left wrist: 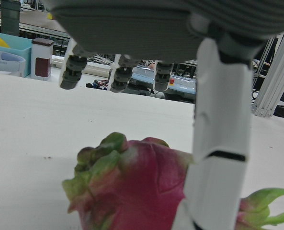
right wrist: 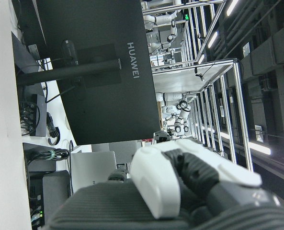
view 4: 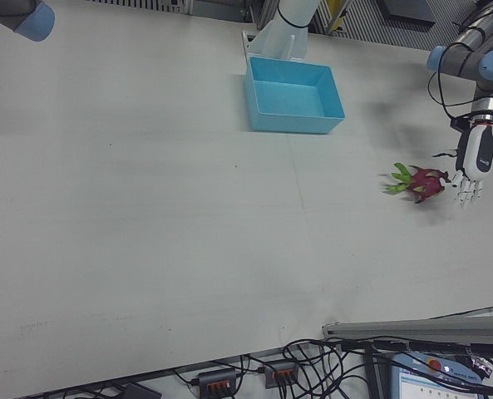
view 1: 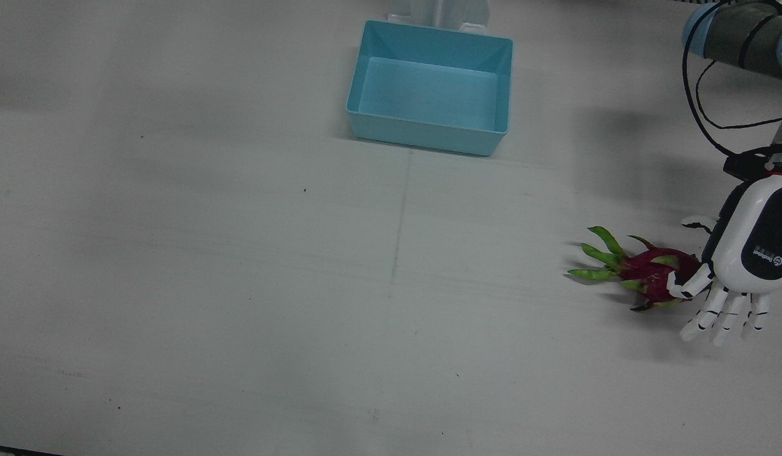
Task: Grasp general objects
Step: 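Move the left hand down over the pink dragon fruit, then close the left hand's fingers around the dragon fruit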
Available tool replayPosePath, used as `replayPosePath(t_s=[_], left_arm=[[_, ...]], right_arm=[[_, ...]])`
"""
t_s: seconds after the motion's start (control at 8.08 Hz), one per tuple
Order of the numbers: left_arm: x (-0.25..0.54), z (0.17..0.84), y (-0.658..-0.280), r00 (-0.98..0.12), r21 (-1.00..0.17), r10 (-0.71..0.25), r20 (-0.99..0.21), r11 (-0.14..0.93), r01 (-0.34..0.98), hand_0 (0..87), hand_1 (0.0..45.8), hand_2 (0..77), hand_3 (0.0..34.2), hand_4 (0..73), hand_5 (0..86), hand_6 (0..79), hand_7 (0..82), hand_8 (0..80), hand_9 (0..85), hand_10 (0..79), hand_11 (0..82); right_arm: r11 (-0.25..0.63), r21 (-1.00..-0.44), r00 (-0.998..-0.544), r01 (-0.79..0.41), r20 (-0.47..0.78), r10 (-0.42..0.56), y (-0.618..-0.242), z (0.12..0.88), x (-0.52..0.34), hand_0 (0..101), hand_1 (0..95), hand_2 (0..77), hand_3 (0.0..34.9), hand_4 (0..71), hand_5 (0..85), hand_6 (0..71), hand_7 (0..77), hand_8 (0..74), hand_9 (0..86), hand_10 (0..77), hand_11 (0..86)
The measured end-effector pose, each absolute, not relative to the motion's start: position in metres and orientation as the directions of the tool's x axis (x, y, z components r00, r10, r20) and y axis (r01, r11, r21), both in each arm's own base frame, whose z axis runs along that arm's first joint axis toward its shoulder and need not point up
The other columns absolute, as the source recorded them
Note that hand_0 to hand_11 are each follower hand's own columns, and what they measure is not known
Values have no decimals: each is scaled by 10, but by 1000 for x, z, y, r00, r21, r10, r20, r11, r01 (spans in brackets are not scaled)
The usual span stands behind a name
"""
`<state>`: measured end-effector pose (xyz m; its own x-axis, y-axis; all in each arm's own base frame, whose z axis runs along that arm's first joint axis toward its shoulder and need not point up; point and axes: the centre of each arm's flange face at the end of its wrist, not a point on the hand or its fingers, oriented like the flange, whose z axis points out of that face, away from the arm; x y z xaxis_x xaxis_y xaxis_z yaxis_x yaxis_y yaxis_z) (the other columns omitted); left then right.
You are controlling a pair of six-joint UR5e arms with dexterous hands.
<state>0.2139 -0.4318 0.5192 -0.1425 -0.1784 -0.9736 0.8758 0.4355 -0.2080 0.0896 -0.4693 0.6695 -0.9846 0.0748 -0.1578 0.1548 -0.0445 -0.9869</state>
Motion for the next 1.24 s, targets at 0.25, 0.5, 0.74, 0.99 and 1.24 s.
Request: replayPosePath(t_s=[0.25,0.5,0.74,0.99,1.24], left_arm=[[227,533,-428,-134,-208,-199,-971,423,882,700,0,153,294,0,704,11,185,169,60,82,158],[230,544,-430,-129,-204,-204,-970,407,891,622,0,153,294,0,704,11,164,169,65,87,164],[235,547,-432,-129,-203,-204,-971,405,891,617,0,153,295,0,704,11,164,169,65,87,169],[245,548,-438,-128,-203,-204,-971,409,890,618,0,153,299,0,704,11,164,169,76,93,169],[252,554,-442,-121,-200,-209,-970,409,890,621,0,153,281,0,704,11,180,169,76,93,169]], right_arm=[[-44,-987,-985,155,-158,75,-469,670,90,0,949,774,0,0,5,0,0,0,5,0,5],[-44,-987,-985,155,-158,75,-469,670,90,0,949,774,0,0,0,0,0,0,5,0,0],[-44,-987,-985,155,-158,75,-469,670,90,0,949,774,0,0,0,0,0,0,5,0,0],[-44,-987,-985,155,-158,75,-469,670,90,0,949,774,0,0,0,0,0,0,5,0,5],[-45,-987,-985,155,-158,75,-469,670,90,0,949,774,0,0,0,0,0,0,5,0,0]])
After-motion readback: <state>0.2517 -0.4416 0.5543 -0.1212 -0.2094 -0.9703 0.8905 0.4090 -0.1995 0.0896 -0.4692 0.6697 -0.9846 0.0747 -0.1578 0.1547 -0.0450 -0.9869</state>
